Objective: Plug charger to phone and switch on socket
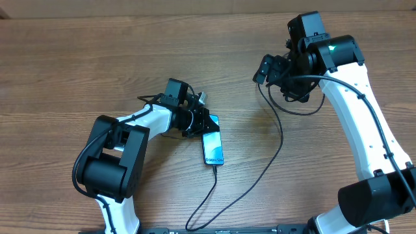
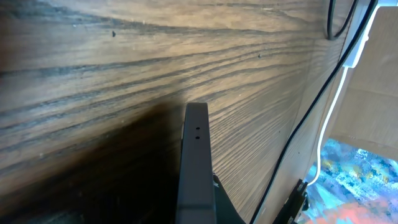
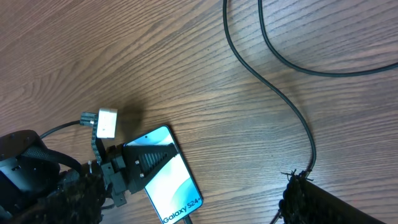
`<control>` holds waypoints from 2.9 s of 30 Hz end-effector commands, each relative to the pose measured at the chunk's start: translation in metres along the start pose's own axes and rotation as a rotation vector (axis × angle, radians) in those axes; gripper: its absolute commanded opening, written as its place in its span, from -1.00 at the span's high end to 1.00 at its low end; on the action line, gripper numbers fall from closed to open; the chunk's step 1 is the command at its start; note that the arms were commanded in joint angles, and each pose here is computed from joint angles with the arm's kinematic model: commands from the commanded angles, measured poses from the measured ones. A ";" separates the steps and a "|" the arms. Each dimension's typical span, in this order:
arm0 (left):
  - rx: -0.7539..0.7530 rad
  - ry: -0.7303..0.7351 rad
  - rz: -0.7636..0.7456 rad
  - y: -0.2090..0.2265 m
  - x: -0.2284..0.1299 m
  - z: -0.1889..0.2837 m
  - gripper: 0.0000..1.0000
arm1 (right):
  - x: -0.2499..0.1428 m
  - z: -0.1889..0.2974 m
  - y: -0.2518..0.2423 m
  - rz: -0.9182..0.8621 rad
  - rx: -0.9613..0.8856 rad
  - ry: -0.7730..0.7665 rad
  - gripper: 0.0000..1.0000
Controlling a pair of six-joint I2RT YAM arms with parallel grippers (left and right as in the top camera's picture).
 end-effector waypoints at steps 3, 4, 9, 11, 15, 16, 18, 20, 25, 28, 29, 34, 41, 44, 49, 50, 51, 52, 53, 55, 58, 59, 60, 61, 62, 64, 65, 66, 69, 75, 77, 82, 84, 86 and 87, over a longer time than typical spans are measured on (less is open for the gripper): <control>0.035 0.006 -0.013 0.003 0.000 -0.004 0.85 | -0.002 0.009 0.002 0.014 0.011 -0.022 -0.85; 0.039 0.007 -0.011 0.004 -0.001 -0.004 0.85 | -0.002 0.009 0.002 0.014 0.010 -0.022 -0.85; 0.039 0.009 -0.009 0.004 -0.001 -0.004 0.68 | -0.002 0.009 0.002 0.014 0.011 -0.022 -0.85; 0.039 0.010 -0.009 0.003 -0.001 -0.004 0.66 | -0.002 0.009 0.002 0.014 0.010 -0.022 -0.85; 0.039 0.009 -0.009 0.004 -0.001 -0.004 0.64 | -0.002 0.009 0.002 0.014 0.010 -0.022 -0.85; 0.039 0.009 -0.009 0.004 -0.001 -0.004 0.63 | -0.002 0.009 0.002 0.014 0.010 -0.022 -0.85; 0.039 0.010 -0.009 0.004 -0.001 -0.004 0.59 | -0.002 0.009 0.002 0.014 0.010 -0.022 -0.85; 0.039 0.011 -0.008 0.004 -0.001 -0.004 0.57 | -0.002 0.009 0.002 0.014 0.010 -0.022 -0.85; 0.040 0.015 -0.004 0.004 -0.002 -0.004 0.53 | -0.002 0.009 0.002 0.014 0.010 -0.022 -0.85; 0.040 0.014 -0.004 0.004 -0.002 -0.004 0.49 | -0.002 0.009 0.002 0.014 0.010 -0.022 -0.85; 0.040 0.015 -0.004 0.004 -0.002 -0.004 0.48 | -0.002 0.009 0.002 0.015 0.010 -0.022 -0.85; 0.041 0.015 -0.003 0.004 -0.002 -0.004 0.42 | -0.002 0.009 0.002 0.014 0.010 -0.021 -0.85; 0.041 0.017 -0.002 0.004 -0.002 -0.004 0.32 | -0.002 0.009 0.002 0.014 0.010 -0.021 -0.85; 0.041 0.017 -0.002 0.004 -0.002 -0.004 0.16 | -0.002 0.009 0.002 0.015 0.010 -0.021 -0.85; 0.042 0.019 -0.004 0.004 -0.003 -0.004 -0.10 | -0.002 0.009 0.002 0.015 0.010 -0.022 -0.85; 0.042 0.019 -0.003 0.004 -0.003 -0.004 -0.14 | -0.002 0.009 0.002 0.015 0.010 -0.022 -0.85; 0.043 0.019 -0.003 0.004 -0.003 -0.004 -0.18 | -0.002 0.009 0.002 0.015 0.010 -0.022 -0.85; 0.047 0.018 -0.003 0.004 -0.003 -0.004 -0.22 | -0.002 0.009 0.001 0.014 0.008 -0.023 -0.85; 0.055 0.016 -0.002 0.005 -0.003 -0.004 -0.28 | -0.002 0.009 0.001 0.014 0.007 -0.025 -0.85; 0.068 0.013 0.002 0.006 -0.002 -0.004 -0.41 | -0.002 0.009 0.001 0.014 0.005 -0.027 -0.85; 0.090 0.008 0.023 0.008 -0.002 -0.003 -0.53 | -0.002 0.009 0.001 0.014 0.005 -0.027 -0.85; 0.100 0.007 0.032 0.008 -0.002 -0.003 -0.55 | -0.002 0.009 0.001 0.014 0.005 -0.027 -0.85; 0.111 0.006 0.040 0.009 -0.003 -0.003 -0.57 | -0.002 0.009 0.001 0.014 0.005 -0.027 -0.85; 0.123 0.006 0.050 0.010 -0.003 -0.003 -0.61 | -0.002 0.009 0.001 0.014 0.005 -0.027 -0.85; 0.138 0.005 0.059 0.011 -0.003 -0.003 -0.63 | -0.002 0.009 0.001 0.014 0.005 -0.027 -0.85; 0.154 0.009 0.071 0.012 -0.004 -0.003 -0.70 | -0.002 0.009 0.001 0.014 0.005 -0.027 -0.86; 0.163 0.011 0.075 0.013 -0.005 -0.003 -0.72 | -0.002 0.009 0.001 0.014 0.005 -0.027 -0.85; 0.171 0.012 0.077 0.014 -0.006 -0.003 -0.75 | -0.002 0.009 0.001 0.014 0.005 -0.027 -0.85; 0.191 0.017 0.085 0.015 -0.007 -0.002 -0.85 | -0.002 0.009 0.001 0.014 0.005 -0.027 -0.85; 0.202 0.018 0.088 0.016 -0.007 -0.002 -0.99 | -0.002 0.009 0.001 0.014 0.005 -0.027 -0.85; 0.202 0.017 0.094 0.016 -0.007 -0.002 -0.99 | -0.002 0.009 0.001 0.014 0.005 -0.027 -0.85; 0.244 0.010 0.154 0.019 -0.008 -0.001 -0.99 | -0.002 0.009 0.001 0.014 0.005 -0.027 -0.85; 0.273 0.011 0.177 0.022 -0.010 -0.001 -0.99 | -0.002 0.009 0.001 0.014 0.005 -0.027 -0.85; 0.295 0.014 0.186 0.023 -0.011 0.000 -0.99 | -0.002 0.009 0.001 0.014 0.006 -0.027 -0.85; 0.303 0.016 0.188 0.024 -0.012 0.000 -0.99 | -0.002 0.009 0.001 0.014 0.006 -0.027 -0.85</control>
Point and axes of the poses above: each gripper's point midway between its finger pads, its own z axis back along the fingers, its own y axis along the line the jaws close on, x = y × z, the point moved 10 cm from there along z, back along the fingers, and after that the axes turned 13 degrees about -z, right-handed, at the moved point
